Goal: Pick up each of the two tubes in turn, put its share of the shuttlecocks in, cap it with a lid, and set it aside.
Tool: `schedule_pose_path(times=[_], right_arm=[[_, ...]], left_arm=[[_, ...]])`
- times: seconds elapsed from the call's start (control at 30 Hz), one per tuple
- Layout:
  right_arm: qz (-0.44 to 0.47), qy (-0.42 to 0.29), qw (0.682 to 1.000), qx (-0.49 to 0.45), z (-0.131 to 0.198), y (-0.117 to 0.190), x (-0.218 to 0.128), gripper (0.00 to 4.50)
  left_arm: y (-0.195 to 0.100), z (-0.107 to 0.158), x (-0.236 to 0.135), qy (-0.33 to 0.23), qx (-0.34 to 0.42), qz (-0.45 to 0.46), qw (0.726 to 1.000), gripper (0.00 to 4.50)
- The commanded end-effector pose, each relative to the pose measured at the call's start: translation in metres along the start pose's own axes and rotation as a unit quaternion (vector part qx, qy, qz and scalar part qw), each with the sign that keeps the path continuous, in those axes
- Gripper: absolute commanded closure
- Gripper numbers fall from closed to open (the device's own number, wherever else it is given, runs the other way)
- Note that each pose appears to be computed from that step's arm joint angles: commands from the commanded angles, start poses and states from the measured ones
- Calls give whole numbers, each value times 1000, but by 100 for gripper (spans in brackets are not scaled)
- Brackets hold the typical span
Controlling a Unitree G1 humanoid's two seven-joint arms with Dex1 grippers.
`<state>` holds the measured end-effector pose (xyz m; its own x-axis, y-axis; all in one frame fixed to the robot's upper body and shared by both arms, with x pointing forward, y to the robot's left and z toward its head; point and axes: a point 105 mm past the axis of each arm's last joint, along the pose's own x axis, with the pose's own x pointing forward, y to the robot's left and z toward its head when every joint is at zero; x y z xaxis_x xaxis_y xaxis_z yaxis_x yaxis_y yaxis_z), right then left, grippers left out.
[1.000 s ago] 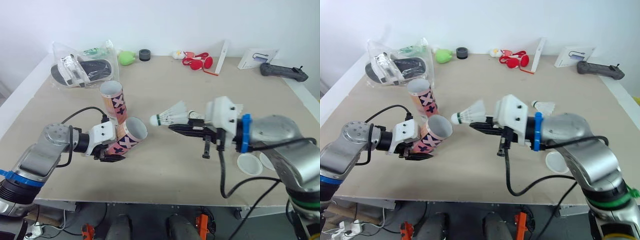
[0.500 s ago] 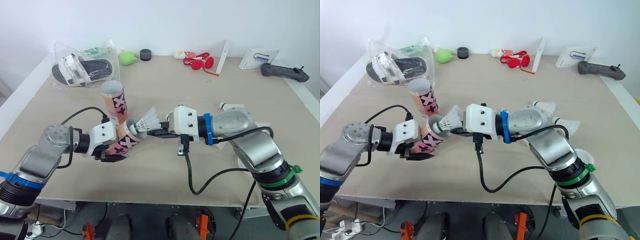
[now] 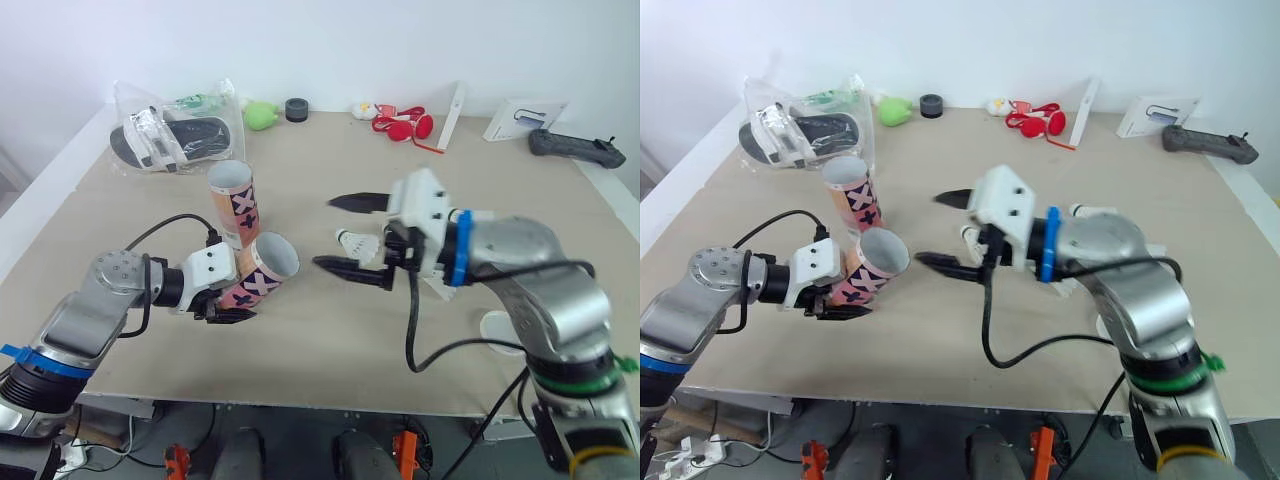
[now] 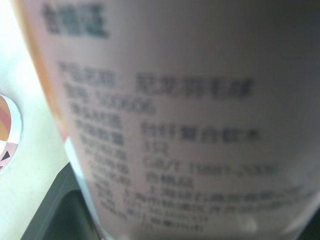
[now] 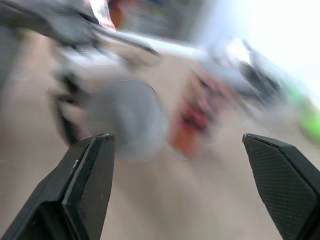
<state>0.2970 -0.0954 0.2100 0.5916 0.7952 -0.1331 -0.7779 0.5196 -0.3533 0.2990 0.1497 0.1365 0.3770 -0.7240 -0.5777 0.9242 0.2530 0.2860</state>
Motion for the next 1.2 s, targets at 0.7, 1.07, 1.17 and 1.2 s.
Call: schedule_pose_path(times=[0.7, 1.07, 1.17, 1.2], right_arm=[[-189, 35, 970, 150, -72, -14, 93, 35], [-115, 3, 986, 124, -57, 11, 103, 437], [-89, -23, 990, 111, -42, 14, 99, 437], [-77, -43, 992, 94, -32, 14, 95, 437]], left_arm=[[-7, -2, 6, -9, -23, -12, 1000, 140], [-10, -5, 7, -12, -30, -3, 999, 140], [-11, -4, 8, -13, -30, -4, 999, 140], [-11, -4, 8, -13, -30, -4, 999, 140]])
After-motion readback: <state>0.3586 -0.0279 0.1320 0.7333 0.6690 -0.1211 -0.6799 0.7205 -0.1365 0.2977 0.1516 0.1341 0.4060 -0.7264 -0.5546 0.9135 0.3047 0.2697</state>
